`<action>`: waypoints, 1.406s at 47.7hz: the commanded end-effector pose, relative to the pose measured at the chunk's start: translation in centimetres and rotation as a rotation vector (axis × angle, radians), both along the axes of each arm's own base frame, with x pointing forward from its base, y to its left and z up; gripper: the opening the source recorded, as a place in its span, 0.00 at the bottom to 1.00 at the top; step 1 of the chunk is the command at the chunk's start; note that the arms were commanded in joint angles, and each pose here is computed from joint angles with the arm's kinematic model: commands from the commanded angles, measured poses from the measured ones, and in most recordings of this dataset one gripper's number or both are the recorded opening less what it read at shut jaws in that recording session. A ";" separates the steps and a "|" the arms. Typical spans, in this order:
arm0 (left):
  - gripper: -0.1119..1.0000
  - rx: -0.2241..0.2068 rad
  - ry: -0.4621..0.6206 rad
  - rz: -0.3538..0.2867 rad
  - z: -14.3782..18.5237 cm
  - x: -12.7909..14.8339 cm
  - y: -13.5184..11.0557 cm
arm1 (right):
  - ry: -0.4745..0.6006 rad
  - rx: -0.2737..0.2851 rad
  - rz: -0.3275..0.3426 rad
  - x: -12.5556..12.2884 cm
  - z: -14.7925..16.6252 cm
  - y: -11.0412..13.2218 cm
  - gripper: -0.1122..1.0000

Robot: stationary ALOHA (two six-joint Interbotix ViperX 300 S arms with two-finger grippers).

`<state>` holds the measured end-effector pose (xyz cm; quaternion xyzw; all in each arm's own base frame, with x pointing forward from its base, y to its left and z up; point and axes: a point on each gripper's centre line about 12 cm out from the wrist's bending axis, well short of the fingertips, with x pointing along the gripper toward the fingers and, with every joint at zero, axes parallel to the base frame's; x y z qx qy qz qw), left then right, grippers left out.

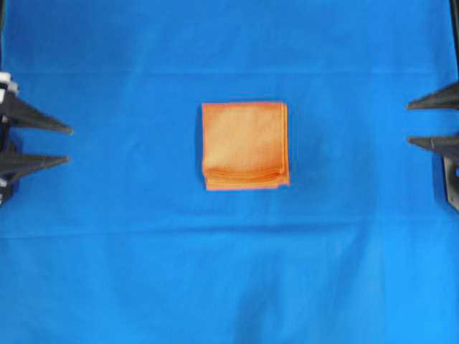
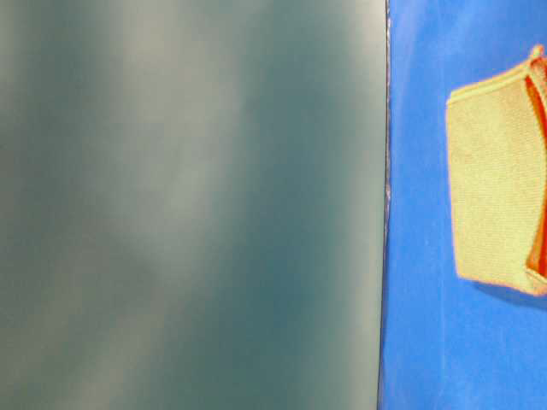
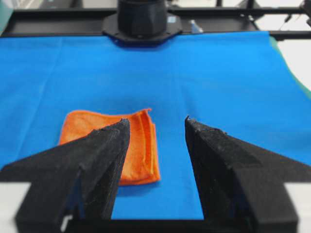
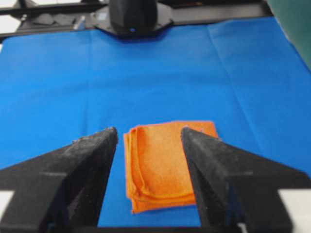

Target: Fold a vertical towel.

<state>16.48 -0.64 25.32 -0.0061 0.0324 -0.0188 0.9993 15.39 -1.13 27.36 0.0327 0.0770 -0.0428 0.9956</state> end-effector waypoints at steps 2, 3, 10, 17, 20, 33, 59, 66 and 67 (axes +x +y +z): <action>0.52 -0.026 -0.033 0.014 -0.7 -1.1 0.2 | -0.004 0.016 -0.008 0.1 -0.9 -0.1 0.64; 0.52 -0.030 -0.036 0.014 -0.9 -1.3 0.2 | -0.001 0.020 -0.008 0.1 -1.2 -0.1 0.64; 0.52 -0.045 -0.034 0.026 -2.4 -2.1 0.4 | -0.010 0.027 -0.004 0.0 -2.1 -0.1 0.64; 0.52 -0.051 -0.025 0.048 -2.8 -2.1 0.7 | -0.022 0.028 -0.003 0.0 -1.9 0.0 0.64; 0.52 -0.051 -0.022 0.050 -2.8 -2.1 0.8 | -0.022 0.028 -0.003 0.0 -1.9 0.0 0.64; 0.52 -0.049 -0.018 0.052 -2.9 -2.1 0.8 | -0.022 0.026 -0.001 0.0 -1.9 0.0 0.64; 0.52 -0.048 -0.019 0.052 -2.8 -2.1 0.8 | -0.019 0.026 -0.004 0.0 -1.9 -0.1 0.64; 0.52 -0.048 -0.021 0.052 -2.8 -2.1 0.8 | -0.019 0.025 -0.003 0.0 -1.9 -0.1 0.64; 0.52 -0.048 -0.021 0.052 -2.8 -2.1 0.8 | -0.019 0.026 -0.004 0.0 -1.9 -0.1 0.64</action>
